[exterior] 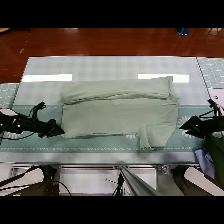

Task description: Fold the shirts.

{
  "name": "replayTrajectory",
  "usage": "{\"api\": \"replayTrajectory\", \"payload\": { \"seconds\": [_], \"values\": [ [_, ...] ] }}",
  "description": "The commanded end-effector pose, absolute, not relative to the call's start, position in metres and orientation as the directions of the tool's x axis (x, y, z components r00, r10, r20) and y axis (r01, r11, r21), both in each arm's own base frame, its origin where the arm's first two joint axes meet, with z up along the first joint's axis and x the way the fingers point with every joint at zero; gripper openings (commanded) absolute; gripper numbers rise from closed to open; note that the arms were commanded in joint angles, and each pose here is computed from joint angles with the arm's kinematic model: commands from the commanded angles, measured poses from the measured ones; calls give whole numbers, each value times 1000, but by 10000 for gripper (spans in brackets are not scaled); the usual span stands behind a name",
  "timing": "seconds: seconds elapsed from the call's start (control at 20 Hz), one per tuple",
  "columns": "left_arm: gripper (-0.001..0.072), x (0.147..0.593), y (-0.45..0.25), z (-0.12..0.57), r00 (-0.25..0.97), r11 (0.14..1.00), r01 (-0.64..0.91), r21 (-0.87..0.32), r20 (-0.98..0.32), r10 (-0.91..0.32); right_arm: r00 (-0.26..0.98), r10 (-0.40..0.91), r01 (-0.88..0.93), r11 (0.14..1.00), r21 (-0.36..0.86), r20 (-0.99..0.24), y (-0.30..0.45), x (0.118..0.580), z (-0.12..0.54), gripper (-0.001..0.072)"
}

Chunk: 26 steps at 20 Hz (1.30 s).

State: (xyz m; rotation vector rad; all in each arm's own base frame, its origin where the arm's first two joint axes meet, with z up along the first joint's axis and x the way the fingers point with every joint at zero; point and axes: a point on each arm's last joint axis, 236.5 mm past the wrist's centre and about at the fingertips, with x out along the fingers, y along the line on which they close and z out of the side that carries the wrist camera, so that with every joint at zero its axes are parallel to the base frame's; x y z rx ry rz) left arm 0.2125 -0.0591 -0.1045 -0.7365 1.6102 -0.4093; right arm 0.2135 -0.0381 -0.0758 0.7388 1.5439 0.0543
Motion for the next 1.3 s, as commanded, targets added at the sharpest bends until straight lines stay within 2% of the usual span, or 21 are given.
{"api": "replayTrajectory", "payload": {
  "seconds": [0.0,0.2,0.3,0.35,0.4,0.5,0.55,0.65,0.75,0.85,1.0,1.1,1.25],
  "values": [
    [28,212,-59,-103,-40,731,-220,-646,-743,-668,139,535,439,721,536,-833,-14,217,-89,495],
    [27,212,-59,-103,-40,731,-220,-646,-743,-669,106,514,387,767,512,-851,10,219,-105,495],
    [27,212,-60,-103,-41,730,-220,-647,-742,-669,99,465,396,793,463,-880,17,226,-113,493],
    [27,212,-60,-103,-41,730,-220,-646,-742,-669,91,431,413,804,428,-898,18,228,-118,467],
    [27,212,-60,-103,-41,730,-220,-647,-742,-669,94,414,416,810,414,-905,21,231,-120,377],
    [27,214,-59,-102,-38,731,-216,-647,-743,-668,96,429,396,812,429,-898,32,235,-116,80],
    [27,217,-58,-100,-34,733,-209,-648,-744,-667,93,436,374,818,437,-895,34,235,-110,32],
    [27,230,-53,-88,-18,737,-179,-652,-746,-665,136,422,309,842,443,-897,27,247,-84,29],
    [27,250,-48,-68,22,738,-132,-662,-746,-665,262,388,236,862,448,-884,15,274,-39,28],
    [27,282,-48,-34,116,718,-73,-692,-721,-683,421,344,161,883,442,-839,8,307,18,26],
    [27,336,-52,32,310,668,33,-744,-627,-714,627,356,88,851,517,-693,12,356,94,26],
    [27,367,-52,67,424,627,51,-777,-552,-718,732,323,85,831,550,-600,2,387,123,26],
    [27,399,-53,75,526,645,34,-763,-535,-661,789,304,118,778,618,-534,-9,426,122,26]
  ]
}}
